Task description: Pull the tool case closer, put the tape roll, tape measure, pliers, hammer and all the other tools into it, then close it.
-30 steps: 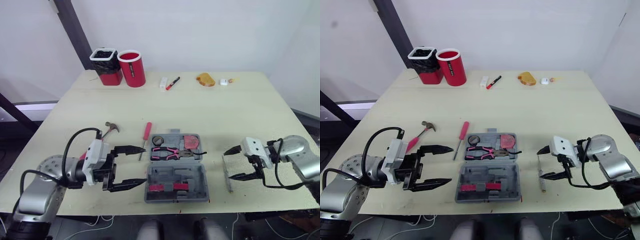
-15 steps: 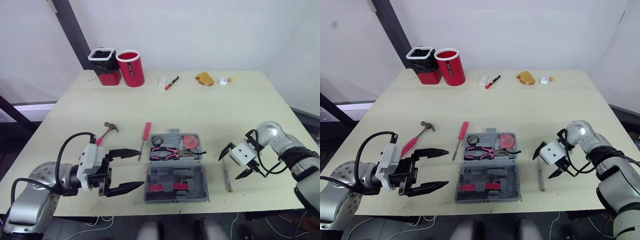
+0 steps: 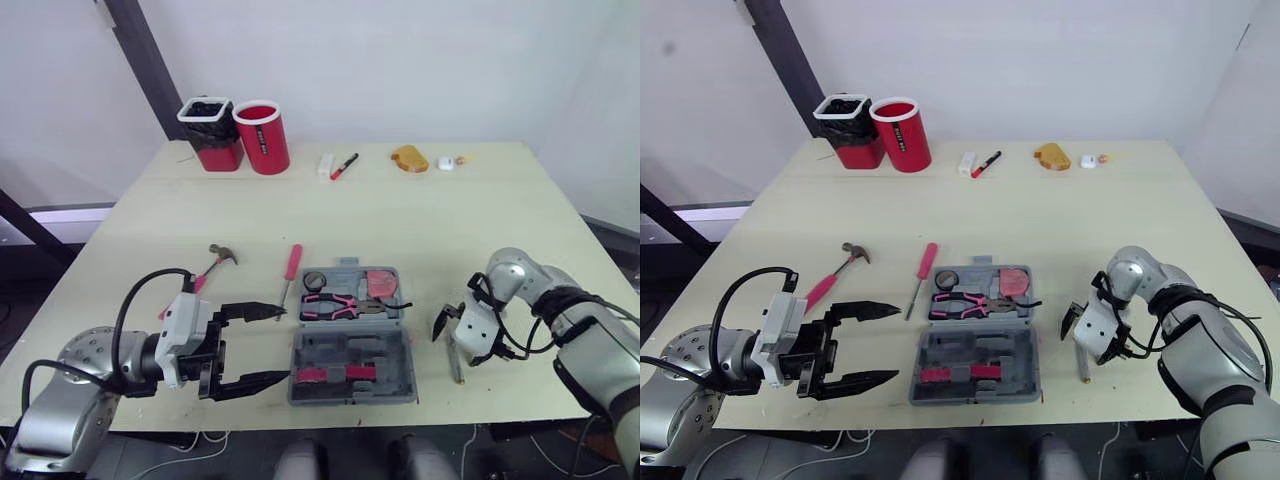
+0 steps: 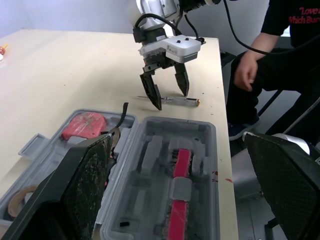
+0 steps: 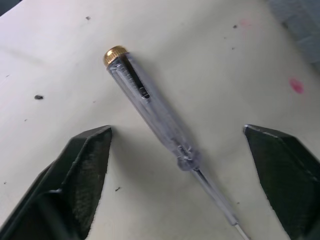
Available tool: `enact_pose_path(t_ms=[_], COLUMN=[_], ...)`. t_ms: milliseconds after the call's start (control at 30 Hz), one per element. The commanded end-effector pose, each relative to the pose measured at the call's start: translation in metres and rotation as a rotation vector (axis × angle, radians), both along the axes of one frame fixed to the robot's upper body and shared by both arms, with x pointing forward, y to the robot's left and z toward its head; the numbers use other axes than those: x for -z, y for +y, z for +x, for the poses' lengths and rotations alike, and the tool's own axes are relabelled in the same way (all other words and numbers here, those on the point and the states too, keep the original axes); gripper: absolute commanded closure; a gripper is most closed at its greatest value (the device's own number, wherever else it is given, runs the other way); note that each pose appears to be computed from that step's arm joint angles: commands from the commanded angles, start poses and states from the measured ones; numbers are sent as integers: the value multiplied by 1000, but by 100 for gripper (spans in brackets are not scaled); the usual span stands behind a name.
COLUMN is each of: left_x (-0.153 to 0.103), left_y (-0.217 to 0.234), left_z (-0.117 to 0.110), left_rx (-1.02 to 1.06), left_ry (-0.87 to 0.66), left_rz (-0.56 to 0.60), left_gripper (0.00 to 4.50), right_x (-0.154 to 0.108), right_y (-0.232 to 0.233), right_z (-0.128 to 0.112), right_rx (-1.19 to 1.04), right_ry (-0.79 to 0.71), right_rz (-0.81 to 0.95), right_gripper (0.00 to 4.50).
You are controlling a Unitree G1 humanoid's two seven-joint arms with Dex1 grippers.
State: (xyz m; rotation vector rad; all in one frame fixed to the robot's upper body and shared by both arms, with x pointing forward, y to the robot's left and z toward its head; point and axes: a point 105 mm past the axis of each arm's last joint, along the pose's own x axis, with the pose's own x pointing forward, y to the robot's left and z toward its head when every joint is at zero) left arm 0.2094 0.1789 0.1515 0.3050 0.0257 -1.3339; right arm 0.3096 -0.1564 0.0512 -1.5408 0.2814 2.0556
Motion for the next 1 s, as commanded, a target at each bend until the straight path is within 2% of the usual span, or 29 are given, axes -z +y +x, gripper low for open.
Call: enact_pose_path(t_ms=[33, 100, 133, 167, 233, 333, 533, 700, 867, 1000], left_x=[-7, -7, -7, -6, -6, -6, -6, -8, -7, -10], left_y=[1, 1, 1, 0, 0, -2, -7, -10, -16, -18], left_z=[1, 2, 2, 3, 3, 3, 3, 5, 4, 9], left_rx=[4, 4, 4, 4, 5, 11, 30, 44, 101, 130], left_ry=[-42, -44, -45, -46, -47, -49, -53, -48, -18, -26], left_rz=[10, 10, 10, 9, 7, 2, -12, -36, -36, -33], left_gripper=[0, 0, 0, 0, 0, 0, 0, 0, 0, 0], right_x=[-2, -2, -3, -4, -9, -17, -37, -45, -38, -31], right_y=[1, 1, 0, 0, -2, -6, -17, -22, -28, -23], right_z=[5, 6, 6, 7, 9, 12, 16, -8, -18, -22], right_rx=[1, 10, 12, 22, 48, 124, 421, 702, 1163, 1530], right_ry=[-30, -35, -38, -40, -39, -18, 46, 156, 180, 264], right_rz=[-4, -5, -5, -1, 11, 49, 199, 351, 482, 534], right_gripper=[207, 312, 331, 388, 444, 444, 444, 444, 444, 444])
